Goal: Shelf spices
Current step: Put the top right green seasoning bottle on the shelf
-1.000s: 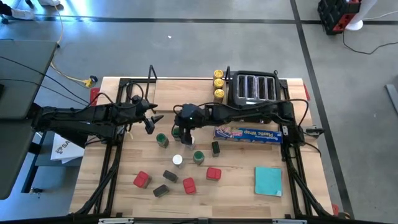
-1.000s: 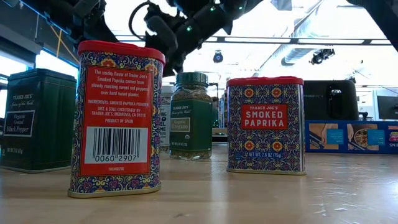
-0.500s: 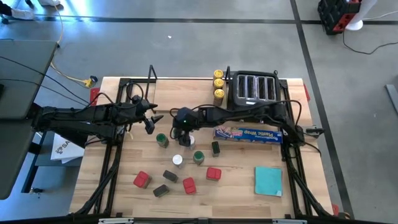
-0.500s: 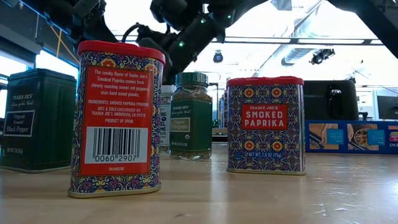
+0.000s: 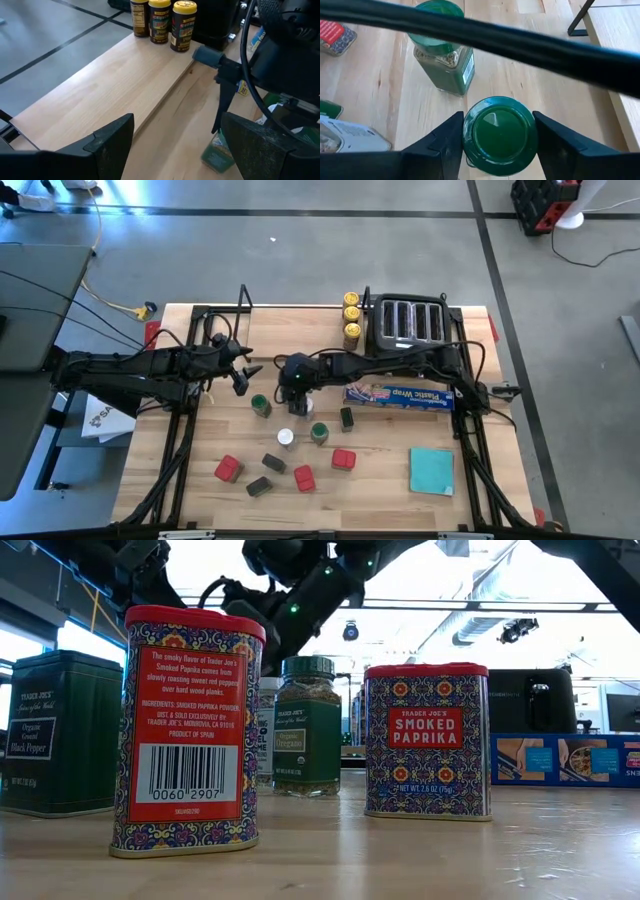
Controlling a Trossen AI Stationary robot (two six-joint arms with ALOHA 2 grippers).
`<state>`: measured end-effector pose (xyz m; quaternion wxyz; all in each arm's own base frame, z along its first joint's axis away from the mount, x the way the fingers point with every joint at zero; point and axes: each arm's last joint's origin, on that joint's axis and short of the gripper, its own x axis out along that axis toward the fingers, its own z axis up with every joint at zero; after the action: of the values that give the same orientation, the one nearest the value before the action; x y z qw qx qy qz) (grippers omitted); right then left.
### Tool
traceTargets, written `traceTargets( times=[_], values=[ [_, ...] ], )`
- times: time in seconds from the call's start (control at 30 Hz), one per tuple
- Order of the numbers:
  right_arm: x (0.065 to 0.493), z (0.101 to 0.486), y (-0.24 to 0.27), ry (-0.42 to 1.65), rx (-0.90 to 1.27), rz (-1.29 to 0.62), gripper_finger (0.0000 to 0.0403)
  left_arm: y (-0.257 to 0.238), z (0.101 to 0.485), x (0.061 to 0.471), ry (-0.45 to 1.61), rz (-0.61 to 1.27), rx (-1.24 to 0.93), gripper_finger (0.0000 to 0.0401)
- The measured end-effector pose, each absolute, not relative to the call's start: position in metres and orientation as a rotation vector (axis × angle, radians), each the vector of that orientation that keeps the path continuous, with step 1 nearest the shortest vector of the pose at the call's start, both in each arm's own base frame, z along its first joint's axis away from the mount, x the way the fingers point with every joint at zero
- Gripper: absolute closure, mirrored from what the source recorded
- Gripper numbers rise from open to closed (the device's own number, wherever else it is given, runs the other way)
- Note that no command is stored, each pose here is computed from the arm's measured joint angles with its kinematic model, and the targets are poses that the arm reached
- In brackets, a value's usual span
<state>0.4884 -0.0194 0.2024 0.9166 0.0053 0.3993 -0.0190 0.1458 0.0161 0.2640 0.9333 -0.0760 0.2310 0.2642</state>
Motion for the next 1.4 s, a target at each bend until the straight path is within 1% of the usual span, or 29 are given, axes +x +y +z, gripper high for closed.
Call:
traceTargets(
  times=[0.07,0.13,0.3,0.43,0.53,0.6,0.67,0.8,0.9,1.0,1.3,1.4],
  values=[
    [0.486,0.209,-0.021,0.828,-0.009,-0.032,0.0209,0.016,0.264,0.146,0.473,0.54,-0.156,0.0105],
    [0.482,0.226,-0.025,0.831,-0.035,-0.028,0.0209,0.016,0.264,0.146,0.473,0.54,-0.155,0.0105],
    [0.463,0.288,-0.047,0.814,-0.134,-0.079,0.0209,0.016,0.264,0.146,0.473,0.54,-0.156,0.0105],
    [0.443,0.323,-0.08,0.82,-0.183,-0.133,0.0209,0.016,0.264,0.146,0.473,0.54,-0.158,0.0105],
    [0.426,0.338,-0.116,0.833,-0.201,-0.195,0.0209,0.016,0.264,0.146,0.471,0.541,-0.163,0.0105],
    [0.415,0.339,-0.144,0.861,-0.189,-0.238,0.0209,0.016,0.264,0.146,0.472,0.542,-0.163,0.0105],
    [0.406,0.331,-0.172,0.888,-0.143,-0.248,0.0209,0.016,0.264,0.146,0.472,0.542,-0.164,0.0105],
    [0.395,0.313,-0.223,0.858,-0.007,-0.201,0.0209,0.016,0.264,0.146,0.471,0.542,-0.164,0.0105],
    [0.394,0.294,-0.248,0.852,0.055,-0.185,0.0209,0.016,0.264,0.146,0.471,0.542,-0.165,0.0105],
    [0.393,0.281,-0.26,0.868,0.055,-0.187,0.0209,0.016,0.264,0.146,0.468,0.545,-0.176,0.0105],
    [0.391,0.272,-0.267,0.897,0.058,-0.182,0.0209,0.016,0.264,0.146,0.467,0.546,-0.178,0.0105],
    [0.391,0.27,-0.267,0.904,0.063,-0.184,0.0194,0.016,0.264,0.146,0.468,0.546,-0.178,0.0105]
  ],
)
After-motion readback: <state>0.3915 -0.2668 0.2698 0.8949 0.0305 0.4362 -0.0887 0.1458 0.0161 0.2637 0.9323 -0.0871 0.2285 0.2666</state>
